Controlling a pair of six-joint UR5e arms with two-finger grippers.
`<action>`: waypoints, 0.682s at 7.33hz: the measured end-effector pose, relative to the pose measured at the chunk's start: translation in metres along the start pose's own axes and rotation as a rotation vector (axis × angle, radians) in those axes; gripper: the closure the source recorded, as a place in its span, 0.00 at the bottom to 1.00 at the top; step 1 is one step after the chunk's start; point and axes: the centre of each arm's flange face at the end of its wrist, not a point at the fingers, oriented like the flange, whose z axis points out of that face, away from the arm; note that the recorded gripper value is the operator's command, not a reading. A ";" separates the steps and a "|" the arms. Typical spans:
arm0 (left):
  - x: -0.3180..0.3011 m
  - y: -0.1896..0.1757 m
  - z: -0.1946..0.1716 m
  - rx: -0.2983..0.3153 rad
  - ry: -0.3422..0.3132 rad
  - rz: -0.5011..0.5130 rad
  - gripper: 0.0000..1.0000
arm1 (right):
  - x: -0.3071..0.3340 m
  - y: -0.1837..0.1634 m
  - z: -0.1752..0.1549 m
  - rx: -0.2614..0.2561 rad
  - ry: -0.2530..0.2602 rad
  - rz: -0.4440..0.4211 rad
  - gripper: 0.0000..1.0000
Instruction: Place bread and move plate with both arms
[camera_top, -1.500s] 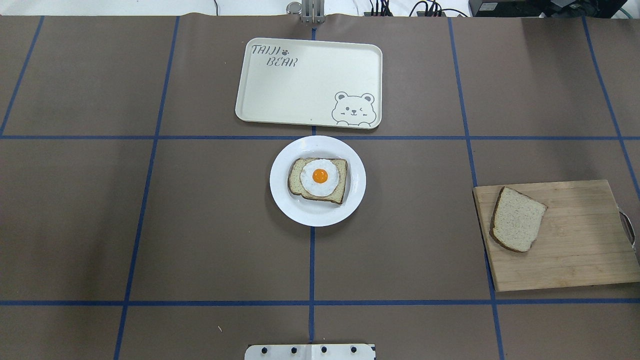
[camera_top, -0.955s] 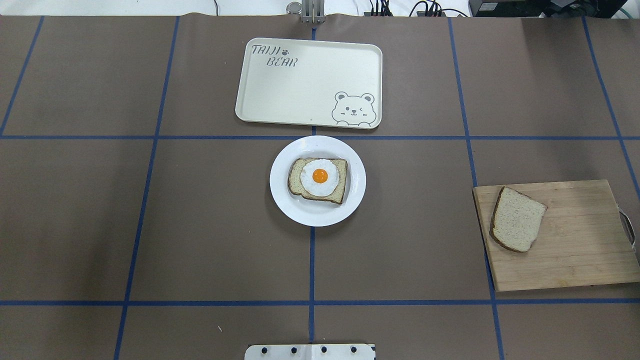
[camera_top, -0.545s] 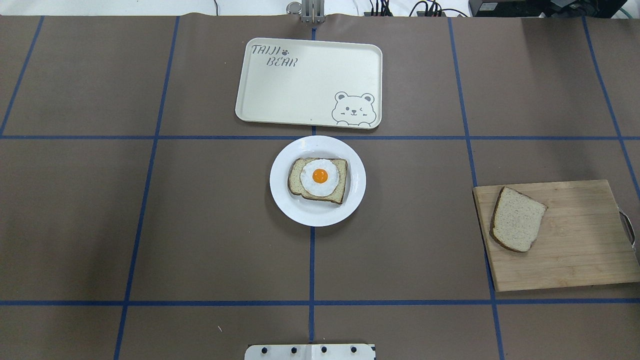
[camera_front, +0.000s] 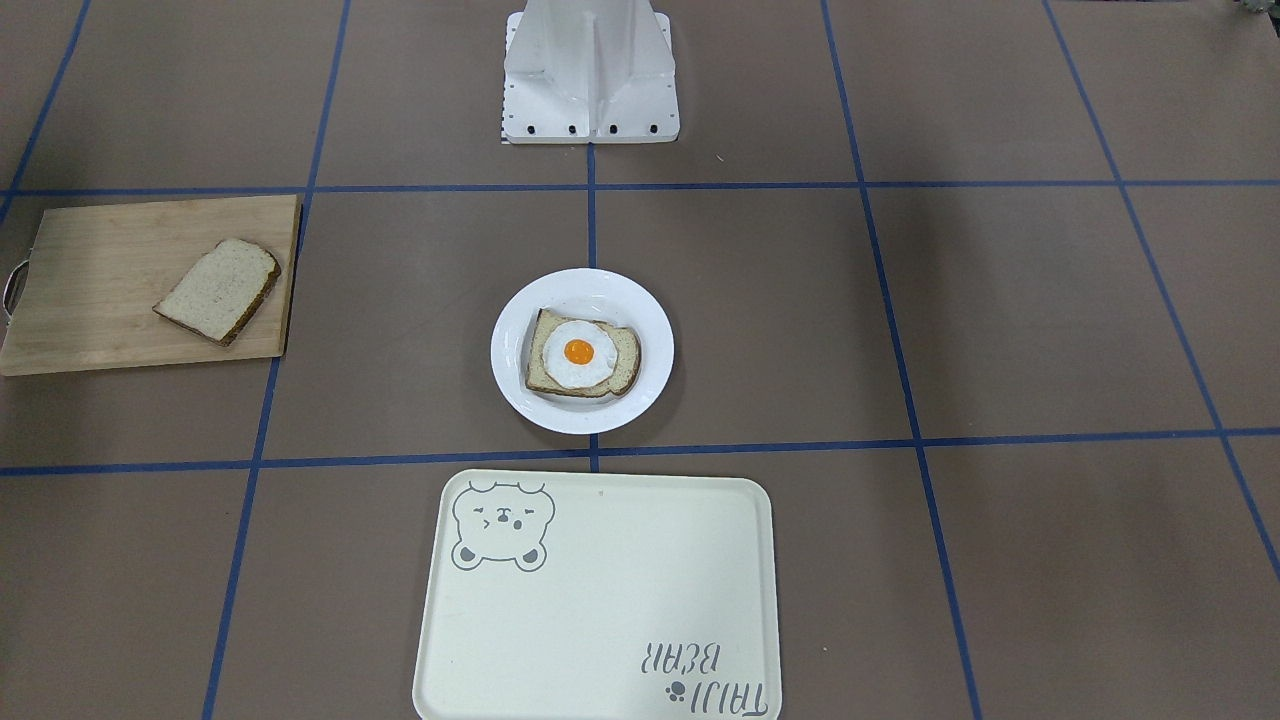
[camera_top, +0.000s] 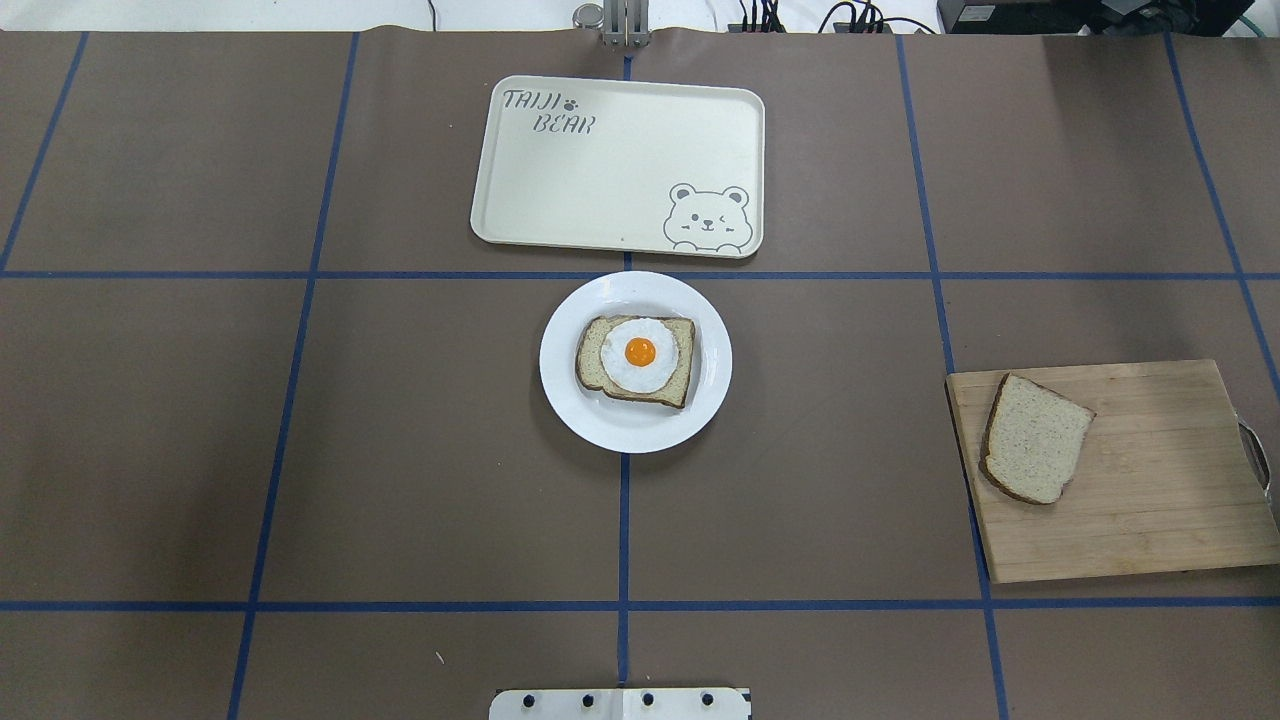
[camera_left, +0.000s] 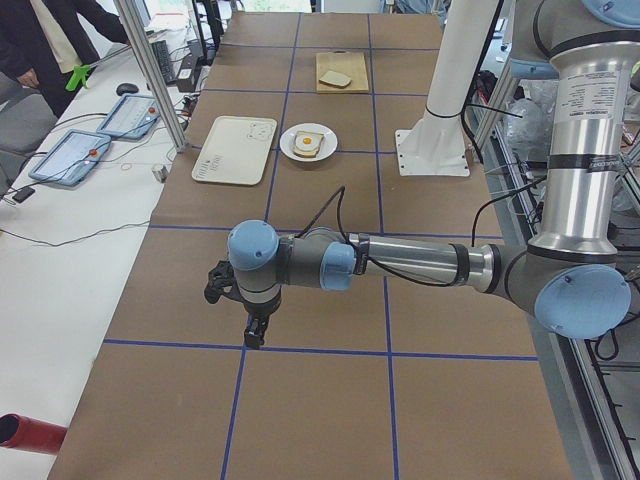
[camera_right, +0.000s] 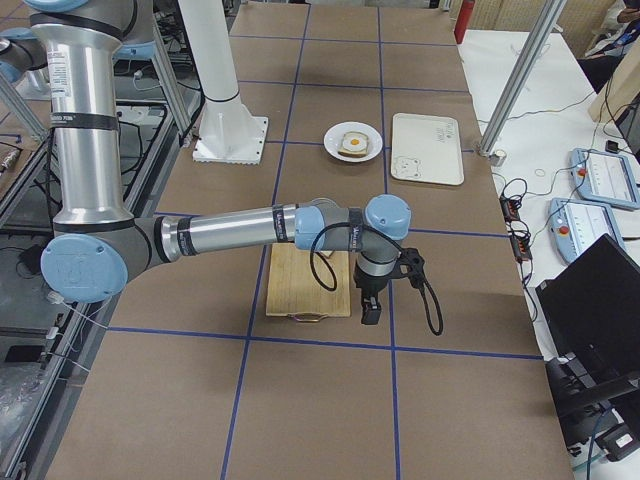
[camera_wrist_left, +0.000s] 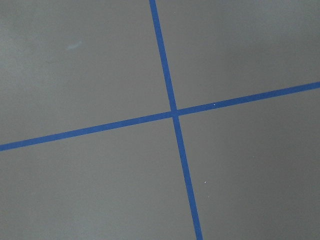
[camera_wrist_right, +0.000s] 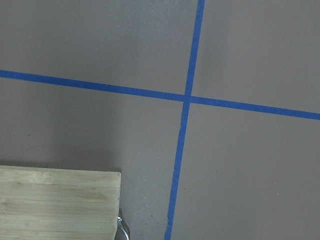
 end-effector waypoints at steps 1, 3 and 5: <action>0.008 -0.010 -0.010 0.022 -0.003 0.021 0.00 | -0.010 -0.009 -0.013 0.035 0.002 -0.028 0.00; 0.031 -0.052 -0.041 0.098 -0.017 0.094 0.00 | -0.028 -0.023 -0.040 0.114 0.010 -0.084 0.00; 0.041 -0.068 -0.054 0.157 -0.025 0.152 0.00 | -0.028 -0.024 -0.054 0.175 0.016 -0.102 0.00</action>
